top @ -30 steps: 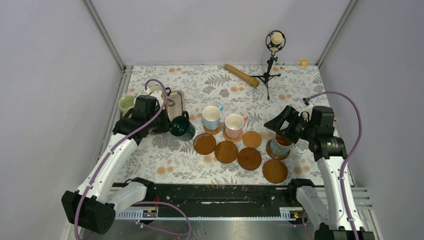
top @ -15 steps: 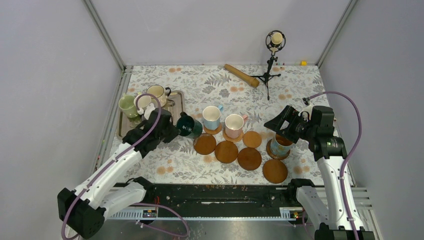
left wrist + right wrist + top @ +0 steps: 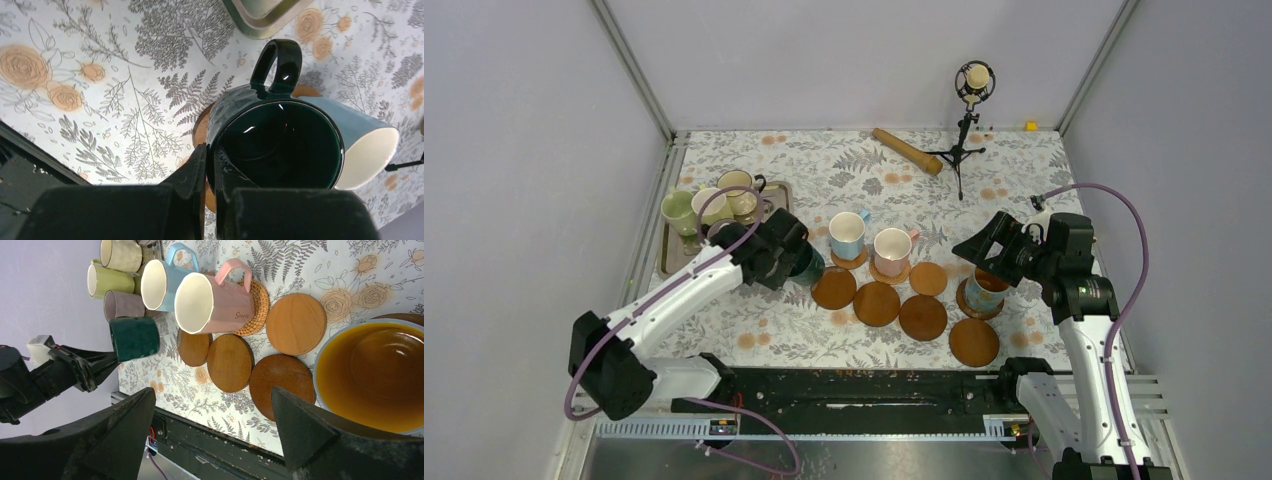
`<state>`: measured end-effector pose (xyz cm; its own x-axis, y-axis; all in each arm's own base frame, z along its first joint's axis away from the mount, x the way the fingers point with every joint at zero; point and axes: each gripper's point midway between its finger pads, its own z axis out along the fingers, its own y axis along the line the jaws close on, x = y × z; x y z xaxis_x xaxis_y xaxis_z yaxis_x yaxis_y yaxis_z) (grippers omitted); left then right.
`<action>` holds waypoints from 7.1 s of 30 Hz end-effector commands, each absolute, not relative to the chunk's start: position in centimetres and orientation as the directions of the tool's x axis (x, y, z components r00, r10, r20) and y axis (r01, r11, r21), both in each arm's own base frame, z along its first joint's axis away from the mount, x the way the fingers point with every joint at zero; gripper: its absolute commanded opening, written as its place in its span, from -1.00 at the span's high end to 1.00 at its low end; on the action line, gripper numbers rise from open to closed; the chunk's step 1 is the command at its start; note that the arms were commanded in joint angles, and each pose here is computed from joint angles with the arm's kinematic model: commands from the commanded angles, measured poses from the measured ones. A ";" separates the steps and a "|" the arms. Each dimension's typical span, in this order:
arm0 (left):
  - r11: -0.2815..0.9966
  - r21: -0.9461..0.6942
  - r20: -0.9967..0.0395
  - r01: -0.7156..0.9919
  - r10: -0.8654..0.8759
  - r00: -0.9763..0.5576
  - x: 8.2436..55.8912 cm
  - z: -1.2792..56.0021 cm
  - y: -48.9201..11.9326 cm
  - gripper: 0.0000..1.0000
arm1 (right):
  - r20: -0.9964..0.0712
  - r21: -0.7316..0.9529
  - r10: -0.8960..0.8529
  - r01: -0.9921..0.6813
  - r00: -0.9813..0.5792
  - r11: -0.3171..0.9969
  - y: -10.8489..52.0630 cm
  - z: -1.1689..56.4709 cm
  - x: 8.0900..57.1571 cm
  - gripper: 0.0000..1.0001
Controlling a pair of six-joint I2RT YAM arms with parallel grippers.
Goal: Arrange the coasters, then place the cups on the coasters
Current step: Place the cup on the coaster, then pick up the cup from the tray, then place the cup on the coaster.
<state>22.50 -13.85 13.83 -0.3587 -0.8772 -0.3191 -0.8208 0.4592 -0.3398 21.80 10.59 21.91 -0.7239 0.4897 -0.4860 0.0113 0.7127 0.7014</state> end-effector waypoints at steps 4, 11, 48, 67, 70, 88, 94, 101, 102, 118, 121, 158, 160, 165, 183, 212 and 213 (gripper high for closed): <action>0.334 -0.385 -0.225 -0.860 -0.938 -0.263 23.0 15.1 -17.1 1.00 | -0.528 0.696 0.466 -0.048 -0.710 0.717 10.8 22.9 21.8 -0.87; 0.354 -0.333 -0.200 -0.874 -0.932 -0.302 22.4 13.6 -19.7 1.00 | -0.534 0.690 0.462 -0.049 -0.708 0.722 10.7 22.8 21.6 -0.88; 0.385 -0.304 -0.266 -0.871 -0.913 -0.310 22.5 12.6 -20.8 1.00 | -0.541 0.688 0.455 -0.062 -0.707 0.723 10.8 22.8 21.2 -0.89; 0.417 -0.256 -0.278 -0.872 -0.896 -0.347 22.4 11.3 -21.1 0.77 | -0.540 0.687 0.448 -0.065 -0.713 0.724 10.9 22.9 21.0 -0.90; 0.419 -0.258 -0.279 -0.870 -0.895 -0.349 22.4 11.4 -21.2 0.66 | -0.541 0.687 0.448 -0.066 -0.712 0.724 10.9 22.9 21.0 -0.90; 0.535 -0.422 -0.345 -0.732 -0.842 -0.416 24.4 19.7 -21.1 -0.18 | -0.545 0.683 0.441 -0.073 -0.713 0.726 10.9 22.7 20.9 -0.93; 0.615 -0.513 -0.570 -0.599 -0.765 -0.298 27.1 24.4 -15.9 -0.19 | -0.544 0.687 0.441 -0.077 -0.714 0.722 11.0 22.9 20.8 -0.93; 0.652 -0.440 -0.702 -0.618 -0.678 -0.215 30.8 23.6 -5.2 -0.15 | -0.544 0.688 0.441 -0.080 -0.714 0.721 11.0 22.8 20.7 -0.92; 0.619 -0.418 -0.706 -0.664 -0.682 -0.191 31.0 23.2 -3.0 -0.13 | -0.545 0.687 0.441 -0.078 -0.713 0.722 11.0 22.8 20.7 -0.93; 0.684 -0.171 -0.726 -0.710 -0.574 -0.378 38.2 19.9 7.9 0.08 | -0.535 0.684 0.439 -0.065 -0.722 0.726 10.9 22.4 21.0 -0.92; 0.682 -0.148 -0.718 -0.716 -0.573 -0.396 39.2 19.0 8.9 0.15 | -0.534 0.684 0.437 -0.066 -0.724 0.727 10.9 22.5 21.1 -0.92; 0.703 -0.087 -0.615 -0.706 -0.595 -0.517 40.9 12.1 8.5 0.51 | -0.534 0.671 0.440 -0.046 -0.722 0.740 10.6 21.8 21.2 -0.93; 0.705 -0.096 -0.625 -0.703 -0.592 -0.509 41.0 12.8 8.5 0.71 | -0.533 0.670 0.441 -0.043 -0.722 0.741 10.6 21.8 21.2 -0.93; 0.714 -0.116 -0.667 -0.691 -0.571 -0.478 40.9 15.9 8.7 1.00 | -0.533 0.669 0.441 -0.040 -0.722 0.742 10.5 21.9 21.2 -0.93; 0.795 -0.357 -0.811 -0.490 -0.525 -0.259 41.1 29.0 6.1 1.00 | -0.536 0.641 0.431 -0.017 -0.726 0.768 10.0 23.1 20.6 -0.98; 0.812 -0.461 -0.842 0.358 -0.272 -0.466 31.2 38.6 -29.4 1.00 | -0.567 0.675 0.572 0.064 -0.594 0.735 10.7 29.3 22.9 -0.67; 0.801 -0.461 -0.839 0.382 -0.253 -0.481 30.5 38.3 -30.8 1.00 | -0.569 0.665 0.563 0.067 -0.599 0.744 10.6 28.9 22.9 -0.67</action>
<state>31.16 -25.72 33.65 -0.5476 -0.1664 -0.8200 0.2751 0.8897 -0.3643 22.86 11.08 28.06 -0.6261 0.5654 -0.5370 0.0686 0.7259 0.6844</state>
